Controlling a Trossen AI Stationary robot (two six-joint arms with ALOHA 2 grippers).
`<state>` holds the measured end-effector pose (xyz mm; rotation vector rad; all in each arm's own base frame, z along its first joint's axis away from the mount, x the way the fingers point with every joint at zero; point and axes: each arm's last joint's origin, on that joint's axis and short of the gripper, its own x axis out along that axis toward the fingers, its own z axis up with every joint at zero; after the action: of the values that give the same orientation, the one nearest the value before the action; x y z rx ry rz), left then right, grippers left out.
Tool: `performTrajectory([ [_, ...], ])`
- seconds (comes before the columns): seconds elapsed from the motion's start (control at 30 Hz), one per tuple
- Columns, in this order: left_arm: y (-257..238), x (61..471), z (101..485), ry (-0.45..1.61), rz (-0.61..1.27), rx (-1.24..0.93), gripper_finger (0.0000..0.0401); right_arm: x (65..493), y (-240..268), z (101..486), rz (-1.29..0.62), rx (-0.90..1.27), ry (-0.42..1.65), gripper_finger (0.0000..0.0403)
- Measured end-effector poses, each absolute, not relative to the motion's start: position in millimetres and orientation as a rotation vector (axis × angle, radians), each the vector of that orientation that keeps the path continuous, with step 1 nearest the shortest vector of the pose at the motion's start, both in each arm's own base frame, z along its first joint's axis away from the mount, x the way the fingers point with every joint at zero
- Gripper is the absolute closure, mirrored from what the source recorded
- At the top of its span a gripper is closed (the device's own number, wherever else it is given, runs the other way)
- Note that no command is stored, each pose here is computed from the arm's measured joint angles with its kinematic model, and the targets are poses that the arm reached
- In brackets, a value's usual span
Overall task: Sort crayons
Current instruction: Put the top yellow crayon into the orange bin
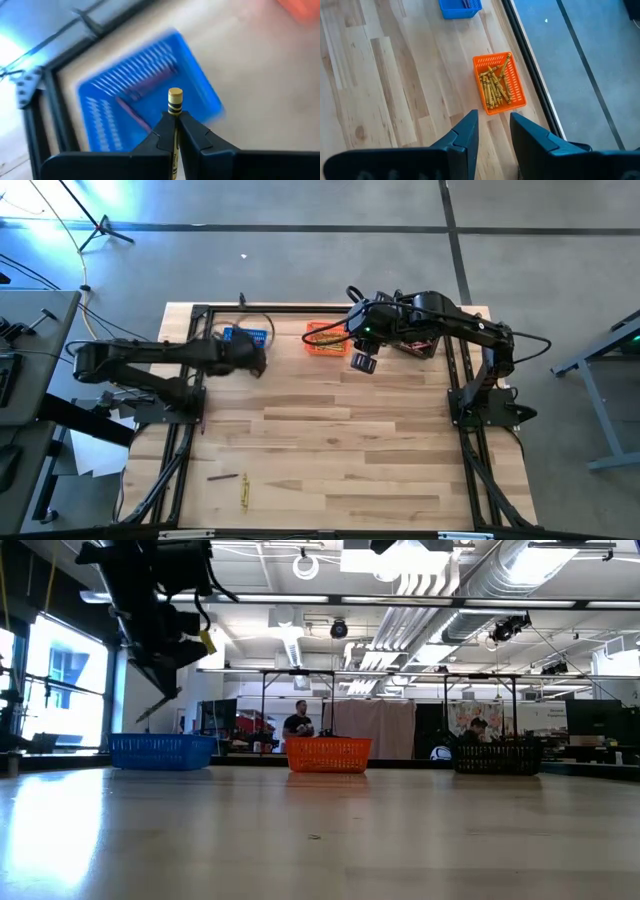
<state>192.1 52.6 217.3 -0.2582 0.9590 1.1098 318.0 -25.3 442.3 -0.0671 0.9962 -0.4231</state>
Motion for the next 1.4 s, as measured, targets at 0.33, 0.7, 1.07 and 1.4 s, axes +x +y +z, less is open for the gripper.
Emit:
performTrajectory([
  [0.33, 101, 203, 235, 0.683, 1.116, -0.351, 0.0398, 318, -25, 442, -0.424, -0.066, 0.996, 0.0304],
  [0.7, 133, 247, 267, 0.113, 0.791, -0.426, 0.0398, 318, -25, 442, -0.437, -0.042, 0.990, 0.0304],
  [1.07, 154, 291, 218, 0.081, 0.693, -0.390, 0.0398, 318, -25, 442, -0.450, -0.019, 0.984, 0.0304],
  [1.4, 157, 302, 182, 0.179, 0.707, -0.442, 0.0392, 318, -28, 442, -0.461, -0.015, 0.980, 0.0304],
])
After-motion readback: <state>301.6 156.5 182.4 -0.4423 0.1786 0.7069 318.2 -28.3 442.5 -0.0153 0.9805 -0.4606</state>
